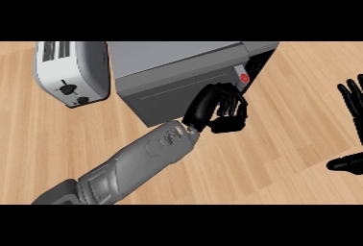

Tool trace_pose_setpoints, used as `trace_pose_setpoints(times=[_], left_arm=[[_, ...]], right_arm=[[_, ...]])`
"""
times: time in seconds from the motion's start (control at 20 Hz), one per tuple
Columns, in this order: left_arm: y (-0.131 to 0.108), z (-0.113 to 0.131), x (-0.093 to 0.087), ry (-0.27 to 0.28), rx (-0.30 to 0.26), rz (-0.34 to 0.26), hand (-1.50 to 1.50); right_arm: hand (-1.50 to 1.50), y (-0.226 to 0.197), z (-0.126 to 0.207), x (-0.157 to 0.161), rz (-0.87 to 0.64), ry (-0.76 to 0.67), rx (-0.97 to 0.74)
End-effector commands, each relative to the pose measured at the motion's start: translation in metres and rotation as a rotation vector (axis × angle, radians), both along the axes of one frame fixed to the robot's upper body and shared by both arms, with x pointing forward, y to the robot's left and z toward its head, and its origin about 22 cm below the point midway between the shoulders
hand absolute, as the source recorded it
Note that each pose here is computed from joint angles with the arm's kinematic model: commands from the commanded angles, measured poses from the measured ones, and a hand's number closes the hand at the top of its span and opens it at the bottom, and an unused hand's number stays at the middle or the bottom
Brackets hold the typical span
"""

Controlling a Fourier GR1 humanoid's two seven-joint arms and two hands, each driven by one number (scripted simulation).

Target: Pick up the milk, place it into the microwave and close the microwave

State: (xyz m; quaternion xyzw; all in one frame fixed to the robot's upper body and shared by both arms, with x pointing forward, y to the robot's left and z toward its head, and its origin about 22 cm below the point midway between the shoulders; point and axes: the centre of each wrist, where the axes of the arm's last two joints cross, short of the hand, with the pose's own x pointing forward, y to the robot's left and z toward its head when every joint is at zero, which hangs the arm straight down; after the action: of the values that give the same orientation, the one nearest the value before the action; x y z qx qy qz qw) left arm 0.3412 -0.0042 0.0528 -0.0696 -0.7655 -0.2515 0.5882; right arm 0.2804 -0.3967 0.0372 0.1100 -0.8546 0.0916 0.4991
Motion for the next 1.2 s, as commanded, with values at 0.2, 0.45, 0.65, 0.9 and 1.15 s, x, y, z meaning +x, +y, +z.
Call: trace_pose_setpoints(times=[0.2,0.45,0.65,0.9,1.15], left_arm=[[-0.016,0.024,0.008,-0.039,-0.042,0.006,1.5],[-0.021,0.033,0.009,-0.053,-0.055,0.022,1.5],[-0.02,0.032,0.009,-0.036,-0.069,0.048,1.5],[-0.022,0.032,0.007,-0.038,-0.068,0.055,1.5],[-0.021,0.031,0.008,-0.027,-0.074,0.085,1.5]], right_arm=[[-1.5,0.008,0.026,0.017,0.141,-0.06,0.021],[-1.5,0.022,0.029,0.022,0.243,-0.042,0.03],[-1.5,0.023,0.045,0.027,0.292,-0.044,-0.014],[1.5,0.046,0.07,0.034,0.476,-0.081,-0.116],[1.5,0.067,0.086,0.033,0.605,-0.114,-0.154]])
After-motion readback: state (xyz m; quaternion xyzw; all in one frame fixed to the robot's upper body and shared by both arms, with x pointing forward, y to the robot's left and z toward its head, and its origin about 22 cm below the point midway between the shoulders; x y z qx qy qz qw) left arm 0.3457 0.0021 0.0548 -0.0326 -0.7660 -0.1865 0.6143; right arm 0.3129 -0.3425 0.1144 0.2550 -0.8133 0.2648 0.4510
